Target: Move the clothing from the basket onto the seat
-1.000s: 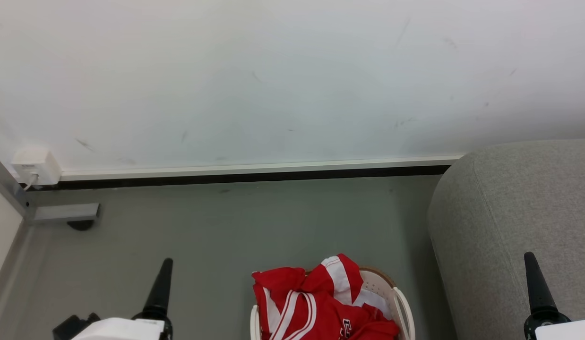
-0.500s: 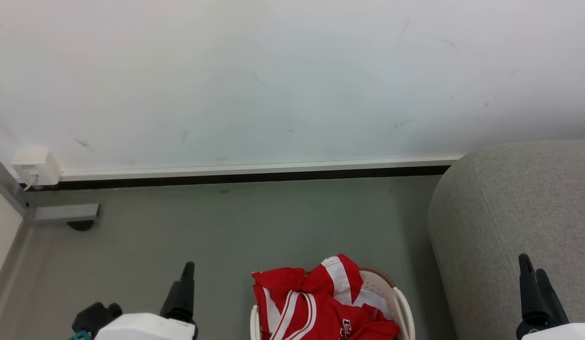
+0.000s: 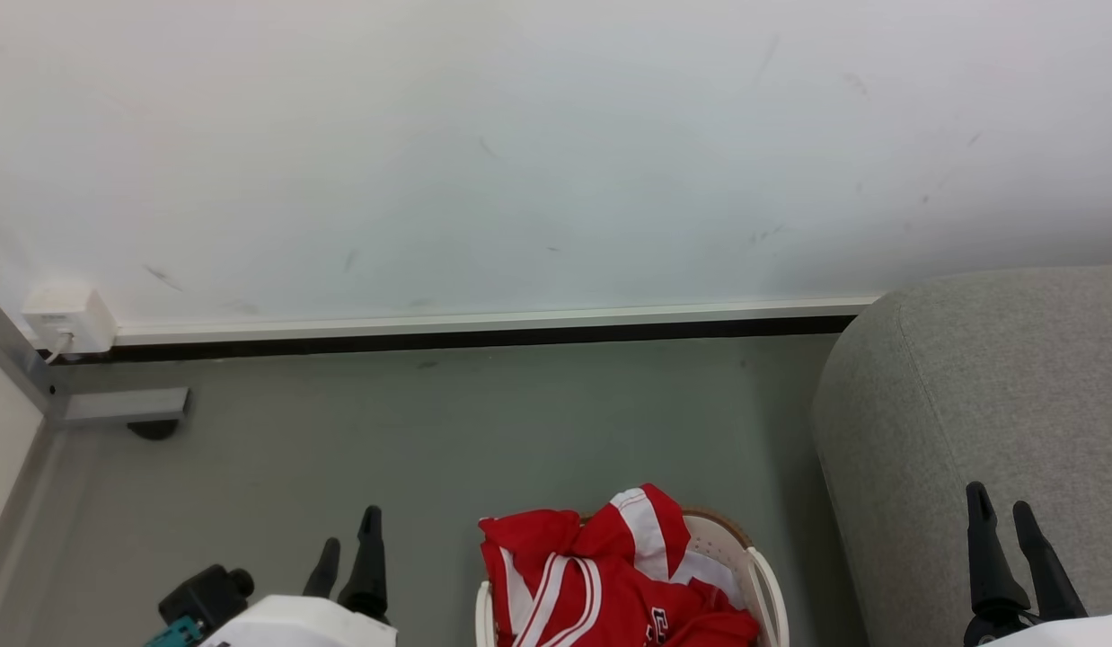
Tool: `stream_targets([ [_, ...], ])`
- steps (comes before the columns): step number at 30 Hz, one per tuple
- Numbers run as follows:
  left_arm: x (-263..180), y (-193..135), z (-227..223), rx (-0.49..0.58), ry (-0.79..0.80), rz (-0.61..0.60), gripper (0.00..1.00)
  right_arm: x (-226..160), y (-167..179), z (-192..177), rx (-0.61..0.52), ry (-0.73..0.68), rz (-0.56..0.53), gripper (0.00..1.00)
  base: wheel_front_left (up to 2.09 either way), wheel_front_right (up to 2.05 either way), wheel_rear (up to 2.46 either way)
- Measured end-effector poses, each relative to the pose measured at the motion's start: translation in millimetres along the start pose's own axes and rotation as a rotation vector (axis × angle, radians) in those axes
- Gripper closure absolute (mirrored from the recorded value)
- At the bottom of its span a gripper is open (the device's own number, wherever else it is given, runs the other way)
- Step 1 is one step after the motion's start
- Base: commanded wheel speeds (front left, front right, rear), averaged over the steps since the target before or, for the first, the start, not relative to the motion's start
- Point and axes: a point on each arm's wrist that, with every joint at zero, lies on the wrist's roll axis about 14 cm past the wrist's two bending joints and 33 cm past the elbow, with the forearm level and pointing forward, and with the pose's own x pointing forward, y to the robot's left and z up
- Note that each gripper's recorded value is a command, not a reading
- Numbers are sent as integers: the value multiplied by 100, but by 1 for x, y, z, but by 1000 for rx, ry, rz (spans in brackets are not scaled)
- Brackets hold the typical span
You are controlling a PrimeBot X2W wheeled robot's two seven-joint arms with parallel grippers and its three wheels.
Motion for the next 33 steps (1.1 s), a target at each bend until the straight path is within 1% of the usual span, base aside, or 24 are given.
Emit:
stream_targets([
  [8,0,-1,0,130,-19,2,0,-2,0,-1,-96,0,9,0,0,0,0],
  [18,-1,-4,5,266,-58,-4,0,-2,4,1,-207,-10,35,0,0,0,0],
  [27,-2,-6,7,368,-85,-15,0,-2,9,0,-299,-13,62,0,0,0,0],
  [33,-3,-9,7,433,-97,-23,0,-2,10,2,-335,-25,70,0,0,0,0],
])
